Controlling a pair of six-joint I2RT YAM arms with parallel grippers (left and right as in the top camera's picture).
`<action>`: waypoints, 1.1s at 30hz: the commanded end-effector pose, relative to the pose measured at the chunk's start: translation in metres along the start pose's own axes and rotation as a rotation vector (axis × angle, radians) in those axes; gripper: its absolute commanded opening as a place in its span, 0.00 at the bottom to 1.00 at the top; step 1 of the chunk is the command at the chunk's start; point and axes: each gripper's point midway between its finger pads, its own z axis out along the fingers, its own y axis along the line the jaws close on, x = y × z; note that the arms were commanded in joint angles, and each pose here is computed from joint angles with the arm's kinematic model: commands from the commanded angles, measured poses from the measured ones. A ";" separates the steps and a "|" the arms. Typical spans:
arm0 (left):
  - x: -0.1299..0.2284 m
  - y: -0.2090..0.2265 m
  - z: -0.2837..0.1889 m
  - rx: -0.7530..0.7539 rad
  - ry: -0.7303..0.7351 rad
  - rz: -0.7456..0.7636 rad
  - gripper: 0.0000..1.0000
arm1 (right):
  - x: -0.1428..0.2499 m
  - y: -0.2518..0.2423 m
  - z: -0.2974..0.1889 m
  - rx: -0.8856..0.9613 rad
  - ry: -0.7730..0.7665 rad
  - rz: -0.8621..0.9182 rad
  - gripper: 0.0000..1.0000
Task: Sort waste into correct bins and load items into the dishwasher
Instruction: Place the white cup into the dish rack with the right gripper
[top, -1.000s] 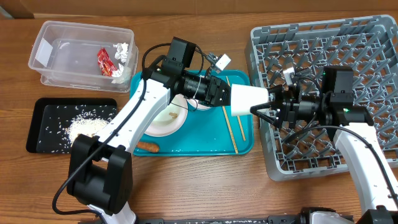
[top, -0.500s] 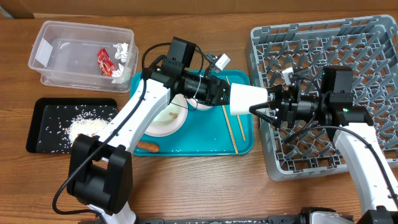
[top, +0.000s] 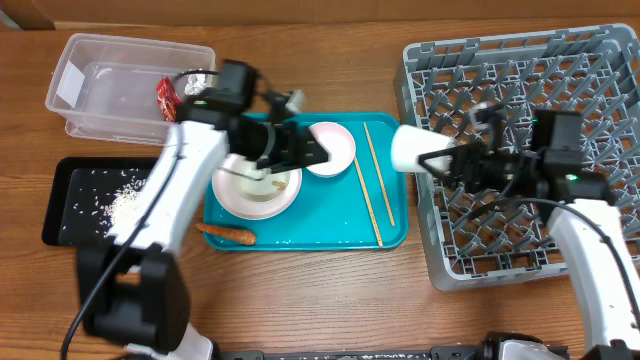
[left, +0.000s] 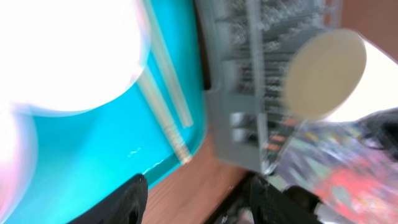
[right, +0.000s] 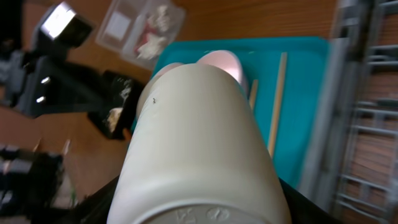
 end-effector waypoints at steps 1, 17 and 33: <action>-0.005 0.035 -0.072 -0.268 -0.158 0.060 0.56 | -0.031 -0.040 -0.059 0.370 -0.081 0.126 0.40; 0.001 0.081 -0.152 -0.502 -0.319 -0.052 0.56 | 0.007 -0.142 -0.264 1.219 -0.300 0.733 0.35; 0.005 0.082 -0.151 -0.509 -0.299 -0.050 0.56 | 0.062 -0.218 -0.258 1.275 -0.113 0.994 0.52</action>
